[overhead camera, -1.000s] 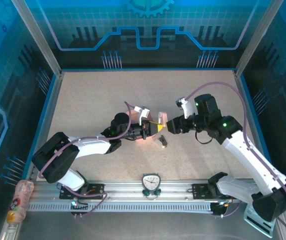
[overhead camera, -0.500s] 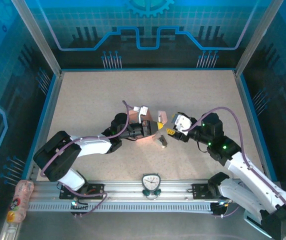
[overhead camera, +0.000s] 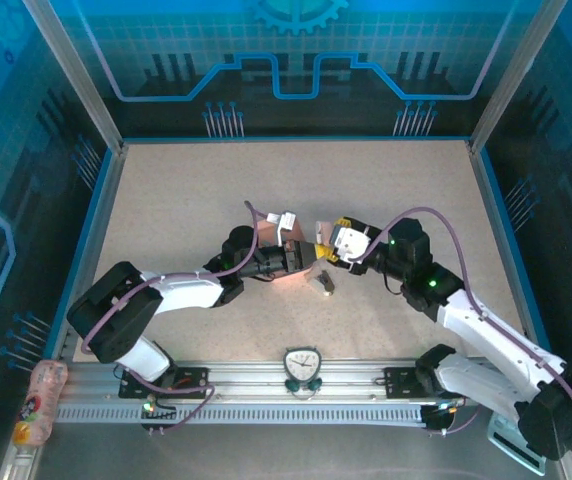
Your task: Load the staples into the stapler
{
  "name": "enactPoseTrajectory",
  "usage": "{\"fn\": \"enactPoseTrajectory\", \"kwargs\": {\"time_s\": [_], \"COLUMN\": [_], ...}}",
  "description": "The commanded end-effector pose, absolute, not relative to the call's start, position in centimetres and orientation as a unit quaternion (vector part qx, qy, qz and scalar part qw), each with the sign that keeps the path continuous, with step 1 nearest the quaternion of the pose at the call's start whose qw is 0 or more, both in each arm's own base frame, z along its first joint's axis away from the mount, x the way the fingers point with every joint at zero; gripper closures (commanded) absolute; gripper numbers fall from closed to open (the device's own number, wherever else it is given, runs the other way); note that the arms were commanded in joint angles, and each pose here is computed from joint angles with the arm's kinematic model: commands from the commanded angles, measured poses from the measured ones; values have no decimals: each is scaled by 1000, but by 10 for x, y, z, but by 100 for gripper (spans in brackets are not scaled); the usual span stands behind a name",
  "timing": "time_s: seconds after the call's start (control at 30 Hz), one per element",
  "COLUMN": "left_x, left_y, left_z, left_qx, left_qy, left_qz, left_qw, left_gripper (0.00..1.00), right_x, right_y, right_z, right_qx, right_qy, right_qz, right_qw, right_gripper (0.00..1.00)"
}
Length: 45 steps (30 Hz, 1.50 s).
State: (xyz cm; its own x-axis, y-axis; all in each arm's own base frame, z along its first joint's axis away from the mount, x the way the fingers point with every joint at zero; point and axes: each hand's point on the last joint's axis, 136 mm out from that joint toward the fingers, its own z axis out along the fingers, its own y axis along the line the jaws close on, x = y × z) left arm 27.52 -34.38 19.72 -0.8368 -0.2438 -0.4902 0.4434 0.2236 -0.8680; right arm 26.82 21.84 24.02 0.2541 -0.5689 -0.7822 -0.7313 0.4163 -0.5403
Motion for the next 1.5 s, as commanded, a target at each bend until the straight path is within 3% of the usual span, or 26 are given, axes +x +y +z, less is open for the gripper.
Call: {"fn": "enactPoseTrajectory", "kwargs": {"time_s": [0.0,0.37,0.73,1.47], "left_x": [274,264,252,280], "left_y": [-347,-348,-355,-346], "left_z": [203,198,204,194], "left_qx": [79,110,158,48], "left_qy": [722,730,720,741], "left_qz": [-626,-610,-604,-588], "left_qw": [285,288,302,319], "left_gripper": [100,100,100,100], "right_x": [285,315,334,291], "right_y": [214,201,200,189], "right_z": [273,303,303,255], "right_qx": [-496,-411,-372,-219], "right_qy": [598,611,630,797], "right_qz": [46,80,145,335], "right_qw": [628,672,666,453], "right_gripper": [48,56,57,57]}}
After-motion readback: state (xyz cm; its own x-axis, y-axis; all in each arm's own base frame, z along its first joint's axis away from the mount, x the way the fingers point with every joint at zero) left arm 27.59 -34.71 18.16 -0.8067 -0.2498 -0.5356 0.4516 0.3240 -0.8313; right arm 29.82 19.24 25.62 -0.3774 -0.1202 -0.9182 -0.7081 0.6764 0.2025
